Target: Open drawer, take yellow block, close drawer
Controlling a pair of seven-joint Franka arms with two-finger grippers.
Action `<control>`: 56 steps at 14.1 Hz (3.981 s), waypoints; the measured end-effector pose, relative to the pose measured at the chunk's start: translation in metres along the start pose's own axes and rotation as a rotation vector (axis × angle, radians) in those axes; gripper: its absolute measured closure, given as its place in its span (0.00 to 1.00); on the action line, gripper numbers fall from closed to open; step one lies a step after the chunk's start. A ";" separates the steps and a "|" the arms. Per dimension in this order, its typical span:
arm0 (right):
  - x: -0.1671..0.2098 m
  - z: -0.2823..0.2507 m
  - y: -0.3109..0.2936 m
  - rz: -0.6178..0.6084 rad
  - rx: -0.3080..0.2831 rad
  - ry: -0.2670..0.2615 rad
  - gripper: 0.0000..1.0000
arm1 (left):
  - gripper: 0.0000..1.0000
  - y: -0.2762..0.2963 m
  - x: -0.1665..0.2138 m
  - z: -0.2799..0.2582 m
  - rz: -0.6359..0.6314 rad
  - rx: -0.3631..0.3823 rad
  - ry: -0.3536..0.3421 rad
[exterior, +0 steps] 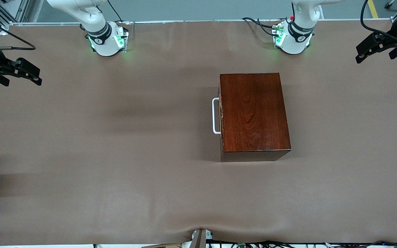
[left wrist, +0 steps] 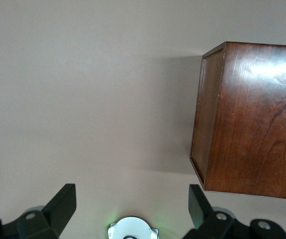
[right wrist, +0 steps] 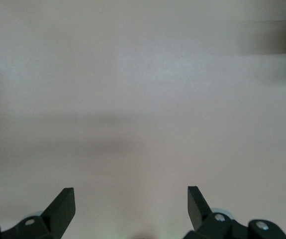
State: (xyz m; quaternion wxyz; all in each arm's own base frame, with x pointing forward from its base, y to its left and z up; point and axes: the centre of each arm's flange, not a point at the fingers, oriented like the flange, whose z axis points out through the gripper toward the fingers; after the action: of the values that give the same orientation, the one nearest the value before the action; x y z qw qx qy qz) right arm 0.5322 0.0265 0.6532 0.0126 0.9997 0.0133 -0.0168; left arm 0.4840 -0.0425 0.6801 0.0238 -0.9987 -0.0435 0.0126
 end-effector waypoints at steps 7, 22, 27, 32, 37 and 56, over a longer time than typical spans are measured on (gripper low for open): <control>0.000 0.000 0.000 0.000 0.000 0.000 0.00 | 0.00 0.048 0.027 0.004 0.092 -0.012 0.000; 0.006 0.009 -0.001 -0.001 -0.002 -0.018 0.00 | 0.00 0.349 0.019 0.111 0.096 0.070 0.009; 0.019 0.030 -0.003 -0.001 -0.007 -0.050 0.00 | 0.00 0.420 -0.001 0.164 0.065 0.144 0.043; 0.020 0.020 0.000 0.005 -0.006 -0.023 0.00 | 0.00 0.486 -0.026 0.214 0.050 0.205 0.109; 0.020 0.018 -0.002 0.002 0.002 -0.019 0.00 | 0.00 0.512 -0.026 0.264 0.052 0.213 0.116; 0.021 0.014 0.008 0.025 0.034 -0.009 0.00 | 0.00 0.535 -0.047 0.357 0.106 0.332 0.065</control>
State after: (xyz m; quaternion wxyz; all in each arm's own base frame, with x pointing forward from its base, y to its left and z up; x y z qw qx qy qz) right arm 0.5525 0.0182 0.6391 -0.0042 0.9998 0.0007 -0.0212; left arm 0.4739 -0.5626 0.2982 0.1891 -0.9818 0.0124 -0.0112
